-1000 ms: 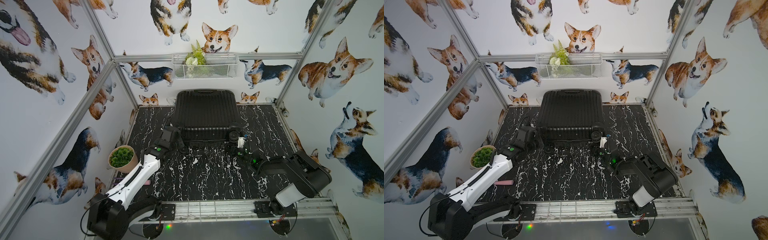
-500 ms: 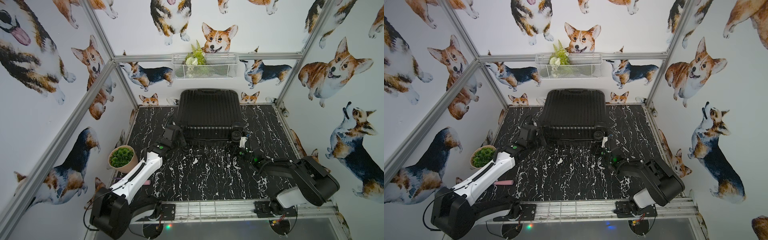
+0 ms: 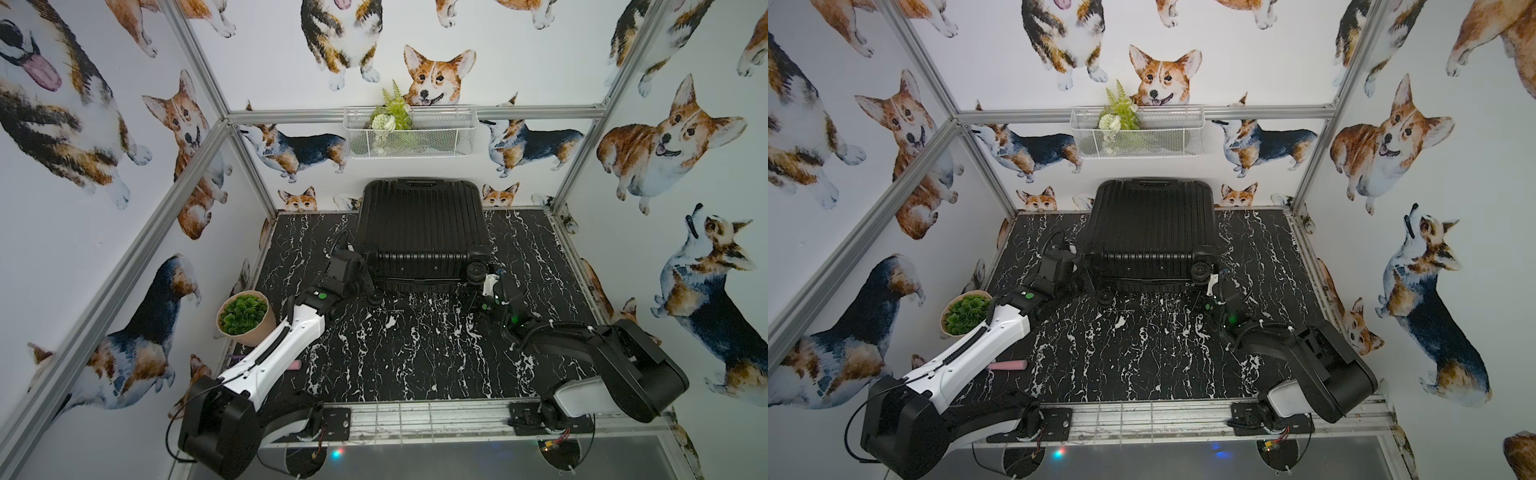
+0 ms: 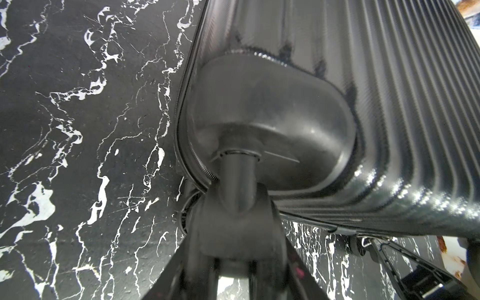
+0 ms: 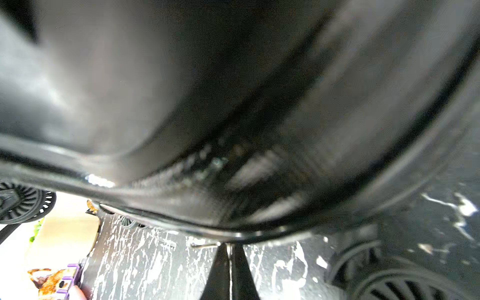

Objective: Close the suitcase zippers
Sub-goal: Place the suitcase at the center of the board, then reset both arms

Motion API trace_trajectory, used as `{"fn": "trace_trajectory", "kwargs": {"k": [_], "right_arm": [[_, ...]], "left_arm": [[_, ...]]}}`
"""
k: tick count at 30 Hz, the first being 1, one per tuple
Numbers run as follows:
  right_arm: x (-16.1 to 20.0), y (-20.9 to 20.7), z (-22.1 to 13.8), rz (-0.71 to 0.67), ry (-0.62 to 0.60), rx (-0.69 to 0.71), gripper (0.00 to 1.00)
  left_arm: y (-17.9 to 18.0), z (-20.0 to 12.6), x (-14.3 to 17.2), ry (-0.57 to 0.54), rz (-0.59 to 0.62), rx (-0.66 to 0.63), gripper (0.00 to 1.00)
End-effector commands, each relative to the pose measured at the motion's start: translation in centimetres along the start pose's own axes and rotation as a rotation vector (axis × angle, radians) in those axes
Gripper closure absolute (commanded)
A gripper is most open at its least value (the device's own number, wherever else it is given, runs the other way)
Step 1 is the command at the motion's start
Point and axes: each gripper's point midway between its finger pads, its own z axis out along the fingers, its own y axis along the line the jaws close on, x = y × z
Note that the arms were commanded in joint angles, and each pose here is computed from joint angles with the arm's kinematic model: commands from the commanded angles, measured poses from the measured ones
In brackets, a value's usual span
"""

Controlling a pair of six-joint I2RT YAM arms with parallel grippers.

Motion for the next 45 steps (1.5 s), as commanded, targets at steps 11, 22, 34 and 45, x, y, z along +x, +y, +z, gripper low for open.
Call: {"fn": "trace_trajectory", "kwargs": {"k": [11, 22, 34, 45], "right_arm": [[-0.4, -4.1, -2.4, -0.119, -0.016, 0.179, 0.72], [-2.8, -6.5, -5.5, -0.204, -0.114, 0.379, 0.52], [-7.6, -8.2, -10.7, -0.284, -0.305, 0.61, 0.47], [-10.5, -8.0, -12.6, -0.357, -0.353, 0.712, 0.44]], "left_arm": [[-1.4, -3.0, -1.6, -0.048, 0.19, 0.05, 0.36], [3.3, -6.4, -5.0, -0.193, 0.261, -0.238, 0.32], [10.3, -8.3, -5.9, -0.308, 0.209, -0.587, 0.26], [13.2, -4.6, -3.6, -0.172, 0.302, -0.631, 0.25]]}}
